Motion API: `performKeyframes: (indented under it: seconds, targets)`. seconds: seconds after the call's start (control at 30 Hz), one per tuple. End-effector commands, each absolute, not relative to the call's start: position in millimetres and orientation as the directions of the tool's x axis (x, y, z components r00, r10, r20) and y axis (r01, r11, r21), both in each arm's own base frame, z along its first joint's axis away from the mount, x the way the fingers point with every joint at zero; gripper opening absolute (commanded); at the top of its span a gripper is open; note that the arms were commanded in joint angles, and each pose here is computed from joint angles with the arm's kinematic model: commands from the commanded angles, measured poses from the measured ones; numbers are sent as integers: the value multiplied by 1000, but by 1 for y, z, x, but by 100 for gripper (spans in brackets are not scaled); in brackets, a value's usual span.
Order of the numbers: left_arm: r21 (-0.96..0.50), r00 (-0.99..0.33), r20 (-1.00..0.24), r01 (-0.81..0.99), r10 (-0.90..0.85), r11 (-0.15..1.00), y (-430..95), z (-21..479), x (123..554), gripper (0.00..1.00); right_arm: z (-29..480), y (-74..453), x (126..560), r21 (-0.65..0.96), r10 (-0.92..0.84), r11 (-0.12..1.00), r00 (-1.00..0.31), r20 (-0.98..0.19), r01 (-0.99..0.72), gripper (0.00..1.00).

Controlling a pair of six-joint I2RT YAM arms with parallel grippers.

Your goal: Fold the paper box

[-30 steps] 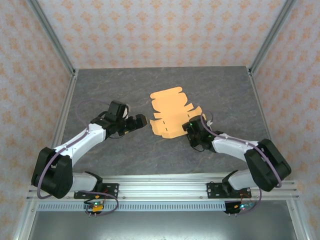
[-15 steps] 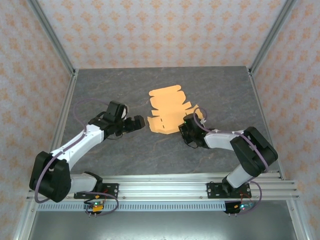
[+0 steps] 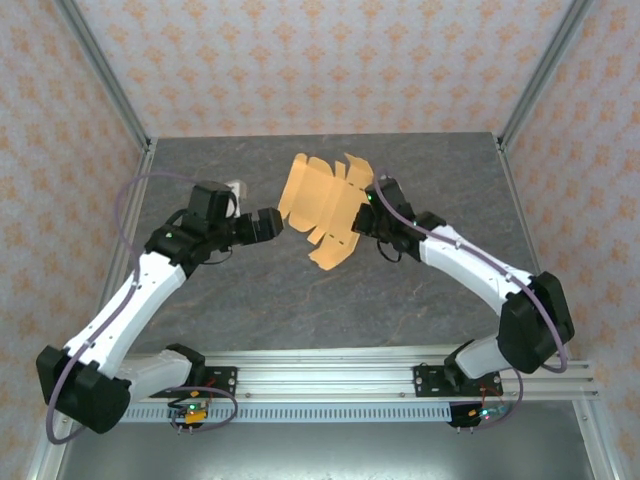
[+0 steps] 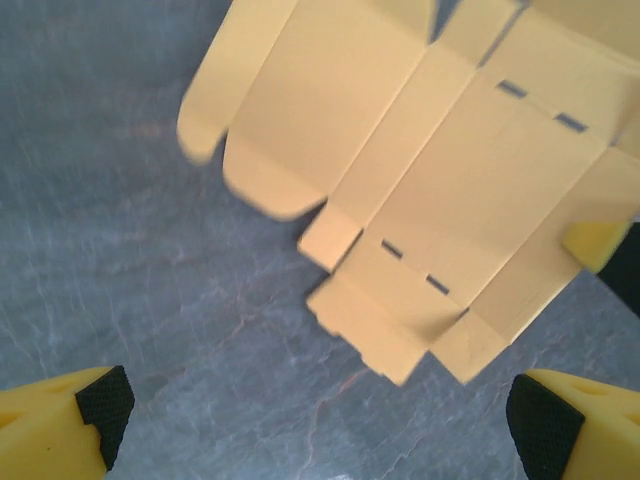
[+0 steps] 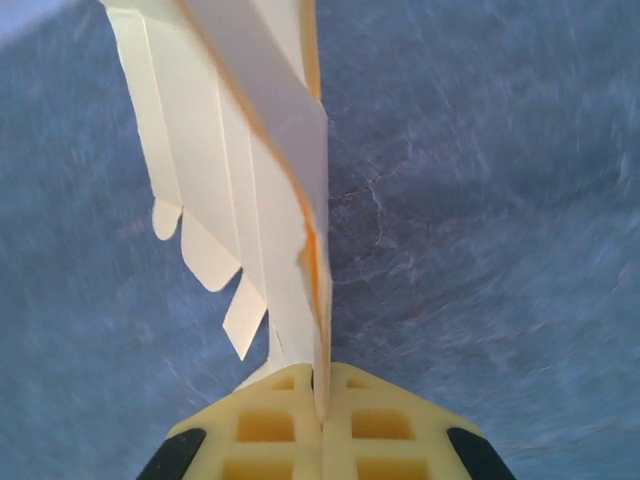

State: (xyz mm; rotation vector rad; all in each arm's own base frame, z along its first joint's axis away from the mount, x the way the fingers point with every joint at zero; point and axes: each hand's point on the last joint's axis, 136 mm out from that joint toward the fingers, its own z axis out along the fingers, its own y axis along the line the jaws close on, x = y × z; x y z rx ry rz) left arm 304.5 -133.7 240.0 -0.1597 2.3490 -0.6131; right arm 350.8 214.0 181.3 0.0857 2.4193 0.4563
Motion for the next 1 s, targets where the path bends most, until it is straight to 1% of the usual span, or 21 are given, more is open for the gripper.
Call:
performKeyframes:
  seconds: [0.0, 0.07, 0.17, 0.23, 0.37, 0.43, 0.53, 0.63, 0.8, 0.9, 0.97]
  targets:
    - [-366, -705, -686, 122, -179, 922, -122, 259, 299, 100, 168, 193, 329, -36, -351, 920, -778, -521, -390, 0]
    - [-325, -681, -717, 141, -147, 935, -117, 262, 299, 100, 173, 197, 327, -110, -522, 831, -696, -494, -545, 0]
    - [-276, -678, -725, 125, -121, 953, -109, 256, 299, 100, 180, 207, 323, -168, -699, 671, -542, -466, -722, 0]
    - [-268, -688, -717, 127, -110, 955, -109, 249, 299, 100, 182, 209, 327, -238, -787, 567, -434, -438, -788, 0]
    - [-294, -701, -708, 190, -80, 937, -121, 236, 297, 100, 183, 206, 342, -351, -890, 420, -304, -341, -837, 0]
    - [-316, -702, -708, 216, -78, 924, -128, 227, 297, 100, 181, 207, 352, -375, -922, 360, -264, -284, -854, 0]
    - [-368, -698, -709, 247, -98, 896, -141, 216, 303, 100, 172, 212, 362, -370, -954, 283, -221, -201, -885, 0]
    - [-410, -716, -691, 274, -100, 870, -154, 197, 313, 100, 166, 220, 376, -399, -974, 219, -174, -145, -890, 0]
    - [-467, -791, -583, 142, -184, 873, -159, 162, 333, 100, 161, 245, 384, -441, -989, 107, -49, -142, -891, 0]
    - [-526, -819, -532, 118, -217, 843, -171, 139, 341, 100, 154, 257, 382, -455, -990, 46, 20, -141, -890, 0]
    - [-562, -816, -528, 127, -236, 817, -179, 131, 346, 99, 147, 261, 381, -463, -992, 21, 41, -122, -886, 0]
